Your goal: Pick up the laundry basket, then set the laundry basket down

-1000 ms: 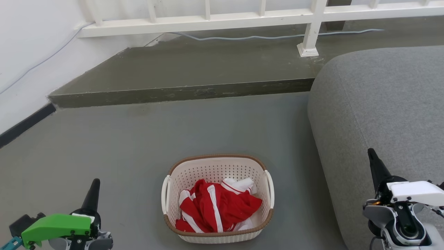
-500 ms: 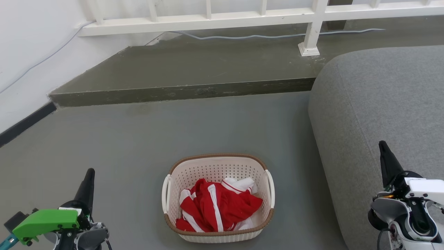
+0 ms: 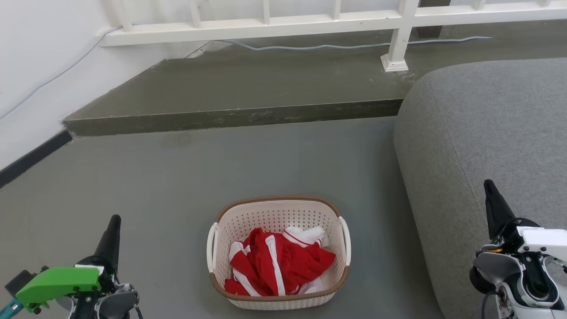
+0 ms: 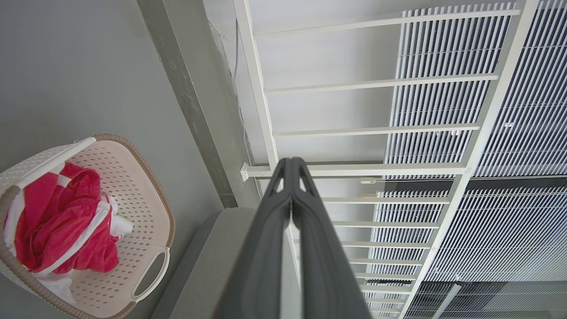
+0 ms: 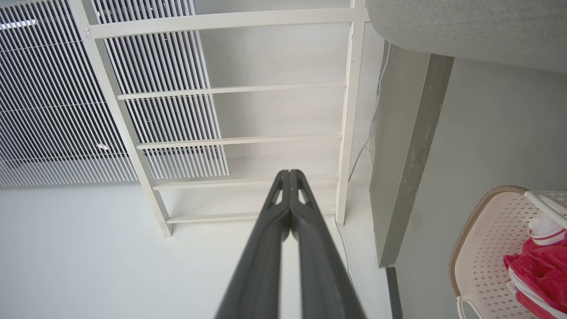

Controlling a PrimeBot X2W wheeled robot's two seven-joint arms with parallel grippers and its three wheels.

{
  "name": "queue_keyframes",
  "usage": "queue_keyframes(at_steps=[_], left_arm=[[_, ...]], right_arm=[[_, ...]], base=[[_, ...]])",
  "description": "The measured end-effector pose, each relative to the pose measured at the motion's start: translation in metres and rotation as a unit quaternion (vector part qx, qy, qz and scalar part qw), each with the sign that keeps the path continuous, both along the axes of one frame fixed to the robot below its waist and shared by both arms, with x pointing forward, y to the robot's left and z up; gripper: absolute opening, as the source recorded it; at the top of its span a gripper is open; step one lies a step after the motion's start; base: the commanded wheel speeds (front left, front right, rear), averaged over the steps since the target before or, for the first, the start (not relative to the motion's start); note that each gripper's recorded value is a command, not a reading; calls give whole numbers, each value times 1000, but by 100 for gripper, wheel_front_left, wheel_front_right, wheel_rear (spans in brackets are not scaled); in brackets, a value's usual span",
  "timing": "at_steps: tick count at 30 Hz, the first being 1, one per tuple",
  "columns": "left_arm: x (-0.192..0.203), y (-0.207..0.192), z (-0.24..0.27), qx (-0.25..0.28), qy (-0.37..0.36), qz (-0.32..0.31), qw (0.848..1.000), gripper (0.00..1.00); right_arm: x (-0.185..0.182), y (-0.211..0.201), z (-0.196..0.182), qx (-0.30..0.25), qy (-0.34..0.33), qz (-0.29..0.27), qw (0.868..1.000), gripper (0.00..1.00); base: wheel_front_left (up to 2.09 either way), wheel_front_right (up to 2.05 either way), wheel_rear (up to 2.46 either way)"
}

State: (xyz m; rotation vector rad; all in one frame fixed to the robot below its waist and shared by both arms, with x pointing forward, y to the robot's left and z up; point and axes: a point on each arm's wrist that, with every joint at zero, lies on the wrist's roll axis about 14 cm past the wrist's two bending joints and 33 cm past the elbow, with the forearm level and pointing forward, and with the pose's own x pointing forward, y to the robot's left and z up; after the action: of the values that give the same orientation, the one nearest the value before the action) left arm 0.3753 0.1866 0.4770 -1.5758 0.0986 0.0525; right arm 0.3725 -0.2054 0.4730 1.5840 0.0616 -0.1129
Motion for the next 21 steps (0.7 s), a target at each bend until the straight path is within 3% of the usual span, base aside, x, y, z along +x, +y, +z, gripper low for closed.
queue_keyframes(at_steps=[21], left_arm=[[0, 0, 0, 0, 0, 0, 1000, 0]], right_arm=[[0, 0, 0, 0, -1, -1, 1000, 0]], base=[[0, 0, 0]])
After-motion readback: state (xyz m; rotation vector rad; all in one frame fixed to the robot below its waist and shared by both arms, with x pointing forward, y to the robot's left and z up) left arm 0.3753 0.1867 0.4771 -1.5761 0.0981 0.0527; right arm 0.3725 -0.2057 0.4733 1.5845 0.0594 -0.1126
